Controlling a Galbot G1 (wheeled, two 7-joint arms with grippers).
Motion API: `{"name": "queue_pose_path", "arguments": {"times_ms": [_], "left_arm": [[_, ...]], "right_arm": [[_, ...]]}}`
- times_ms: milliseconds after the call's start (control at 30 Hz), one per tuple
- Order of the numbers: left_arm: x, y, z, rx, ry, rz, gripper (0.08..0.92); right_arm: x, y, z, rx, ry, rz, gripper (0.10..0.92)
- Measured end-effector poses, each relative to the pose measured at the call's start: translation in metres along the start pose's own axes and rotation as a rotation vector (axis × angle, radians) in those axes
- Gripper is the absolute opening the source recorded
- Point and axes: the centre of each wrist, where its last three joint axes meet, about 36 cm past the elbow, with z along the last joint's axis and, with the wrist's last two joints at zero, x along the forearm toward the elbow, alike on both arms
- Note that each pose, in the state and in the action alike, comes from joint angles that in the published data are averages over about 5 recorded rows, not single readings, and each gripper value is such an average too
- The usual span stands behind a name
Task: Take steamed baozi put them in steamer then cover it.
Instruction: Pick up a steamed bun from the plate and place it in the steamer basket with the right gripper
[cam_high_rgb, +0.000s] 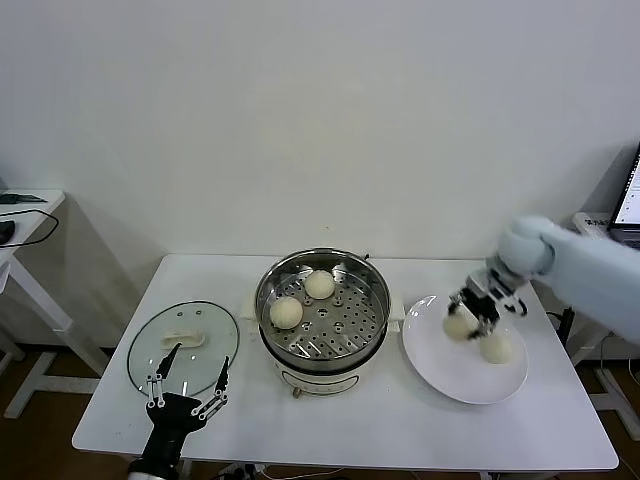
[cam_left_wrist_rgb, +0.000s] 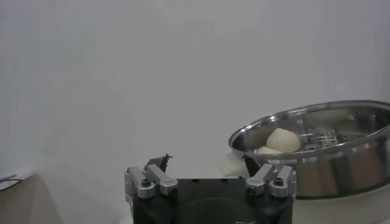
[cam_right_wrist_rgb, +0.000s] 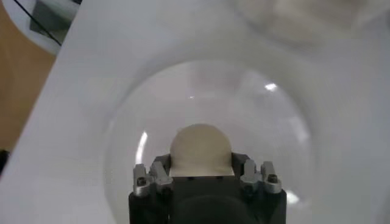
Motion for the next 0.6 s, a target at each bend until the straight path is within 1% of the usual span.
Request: {"name": "queue_pose_path", "arguments": {"times_ms": [133,267,433,600], "left_arm": [[0.001,0.0,-0.002,-0.001,-0.004,0.001,0.823],[0.002,0.0,-0.003,0.0,-0.005,0.001,0.823],[0.004,0.001,-0.003,-0.001,-0.004,0.0,0.823],[0.003,0.002,-0.003,-0.004,-0.009,-0.004,0.823]], "right_arm": [[0.034,-0.048,-0.035,0.202,0.003,0.047,0.654],[0.051,-0.087,-0.082,0.407,-0.001,0.064,0.658],[0.052,-0.117,-0.142,0.635,-0.012,0.051,0.662],[0.037,-0.13,-0.191,0.823,-0.034,0.019,0.663]]}}
